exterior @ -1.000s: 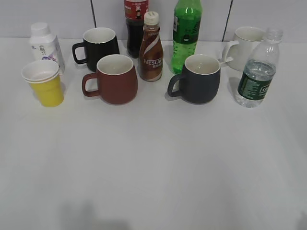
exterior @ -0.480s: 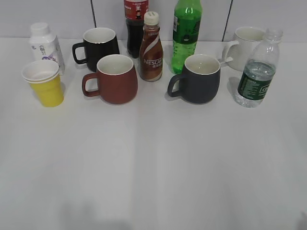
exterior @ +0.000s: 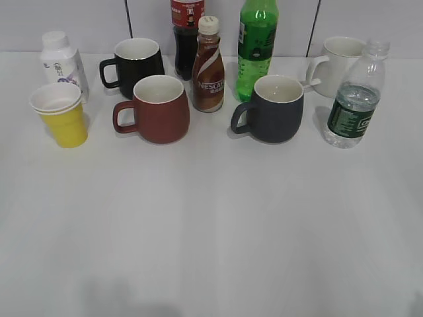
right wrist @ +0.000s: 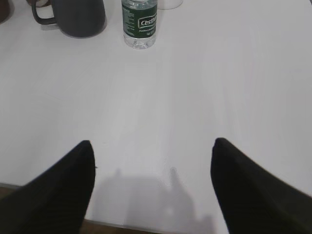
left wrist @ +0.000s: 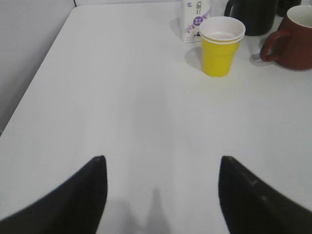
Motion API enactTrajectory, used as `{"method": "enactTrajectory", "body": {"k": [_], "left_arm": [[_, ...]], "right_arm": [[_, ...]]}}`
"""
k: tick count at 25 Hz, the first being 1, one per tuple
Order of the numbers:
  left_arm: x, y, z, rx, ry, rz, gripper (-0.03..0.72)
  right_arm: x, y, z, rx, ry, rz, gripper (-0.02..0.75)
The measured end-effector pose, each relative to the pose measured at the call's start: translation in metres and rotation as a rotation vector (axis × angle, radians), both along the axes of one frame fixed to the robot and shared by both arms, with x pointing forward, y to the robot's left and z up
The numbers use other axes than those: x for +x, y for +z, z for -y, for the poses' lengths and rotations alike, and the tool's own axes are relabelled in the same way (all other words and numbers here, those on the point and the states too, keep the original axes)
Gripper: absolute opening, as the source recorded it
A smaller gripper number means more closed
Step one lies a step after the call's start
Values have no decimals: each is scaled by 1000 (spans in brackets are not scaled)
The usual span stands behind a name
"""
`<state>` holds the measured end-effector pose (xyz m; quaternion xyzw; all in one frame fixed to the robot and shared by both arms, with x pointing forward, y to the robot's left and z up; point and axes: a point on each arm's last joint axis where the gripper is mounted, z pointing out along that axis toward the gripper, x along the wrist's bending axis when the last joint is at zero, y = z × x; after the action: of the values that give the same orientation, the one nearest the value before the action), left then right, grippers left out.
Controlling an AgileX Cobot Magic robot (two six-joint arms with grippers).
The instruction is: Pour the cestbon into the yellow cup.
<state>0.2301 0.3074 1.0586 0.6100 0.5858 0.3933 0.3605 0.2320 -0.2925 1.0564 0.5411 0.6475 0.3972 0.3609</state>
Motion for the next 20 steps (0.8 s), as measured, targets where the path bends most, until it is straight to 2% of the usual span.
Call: {"method": "enactTrajectory", "body": {"k": [15,18,20], "left_arm": [[0,0,0,-4,-6,0,539],[4,0,1,-5,-34,-24,531],[10,1,1,1,-60,-53,519]], "right_arm": [[0,0,0,4,2,2,554],[1,8,0,9,-1,57,552],[7,19,0,20,-8,145,541]]}}
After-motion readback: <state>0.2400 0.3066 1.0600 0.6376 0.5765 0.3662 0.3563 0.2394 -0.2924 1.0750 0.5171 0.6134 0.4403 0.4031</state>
